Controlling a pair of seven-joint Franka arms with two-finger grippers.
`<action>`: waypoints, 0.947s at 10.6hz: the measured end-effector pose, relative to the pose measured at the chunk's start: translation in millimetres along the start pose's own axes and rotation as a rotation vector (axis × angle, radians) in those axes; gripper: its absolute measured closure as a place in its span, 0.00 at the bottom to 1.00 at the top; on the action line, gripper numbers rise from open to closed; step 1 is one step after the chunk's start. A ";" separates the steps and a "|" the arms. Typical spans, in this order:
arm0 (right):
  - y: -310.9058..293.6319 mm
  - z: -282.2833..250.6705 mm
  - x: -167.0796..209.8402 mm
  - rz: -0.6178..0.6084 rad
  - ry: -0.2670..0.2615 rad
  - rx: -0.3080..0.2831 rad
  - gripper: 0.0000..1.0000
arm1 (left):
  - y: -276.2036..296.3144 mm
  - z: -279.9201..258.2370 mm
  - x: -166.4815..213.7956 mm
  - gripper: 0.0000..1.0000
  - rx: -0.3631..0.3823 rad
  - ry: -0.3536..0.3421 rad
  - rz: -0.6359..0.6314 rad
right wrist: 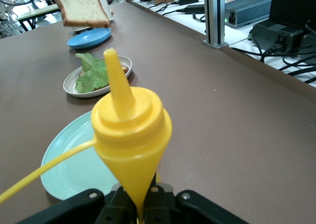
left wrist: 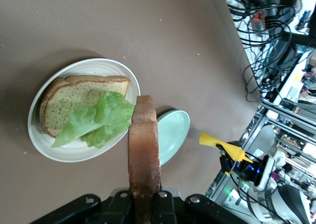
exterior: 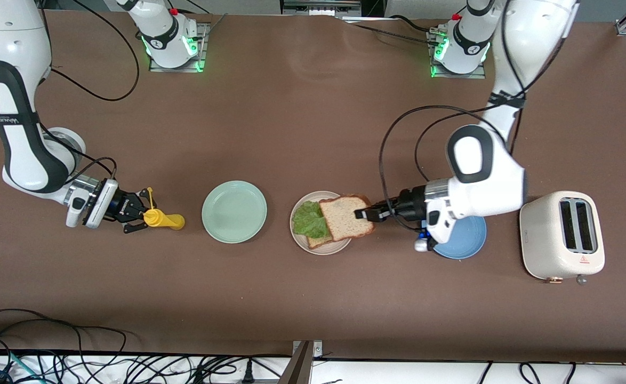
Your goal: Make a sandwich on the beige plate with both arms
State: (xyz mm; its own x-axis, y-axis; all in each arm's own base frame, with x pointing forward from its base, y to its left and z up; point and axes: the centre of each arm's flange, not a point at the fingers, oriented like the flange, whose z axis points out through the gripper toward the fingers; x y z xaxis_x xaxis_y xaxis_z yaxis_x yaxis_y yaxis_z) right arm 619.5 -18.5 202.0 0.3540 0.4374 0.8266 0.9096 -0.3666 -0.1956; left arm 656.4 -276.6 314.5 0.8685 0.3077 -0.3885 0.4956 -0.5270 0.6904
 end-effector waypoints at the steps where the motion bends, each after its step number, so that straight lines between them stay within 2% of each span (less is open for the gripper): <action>1: -0.1 0.6 -0.2 -0.001 0.001 0.002 0.96 | -4.2 10.6 1.0 0.91 0.005 0.013 -0.005; 4: 1.3 -2.8 -1.9 -0.005 0.004 -0.003 0.96 | -8.7 29.3 0.4 0.91 0.006 0.041 -0.013; 7: 1.6 -4.0 -15.9 0.004 0.034 0.021 0.96 | -5.9 59.0 -12.9 0.91 -0.002 0.067 -0.005; 10: 0.5 3.2 -27.4 0.006 0.044 0.026 0.96 | -12.0 75.6 -15.4 0.91 0.009 0.068 -0.008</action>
State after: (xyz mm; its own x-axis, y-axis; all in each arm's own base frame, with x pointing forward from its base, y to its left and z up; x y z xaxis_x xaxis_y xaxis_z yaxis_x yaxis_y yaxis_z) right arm 610.9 -28.0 177.6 0.3501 0.3982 0.8478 0.9130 -0.3473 -0.2139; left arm 637.7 -335.0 266.1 0.8622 0.3648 -0.3514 0.5027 -0.5314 0.6819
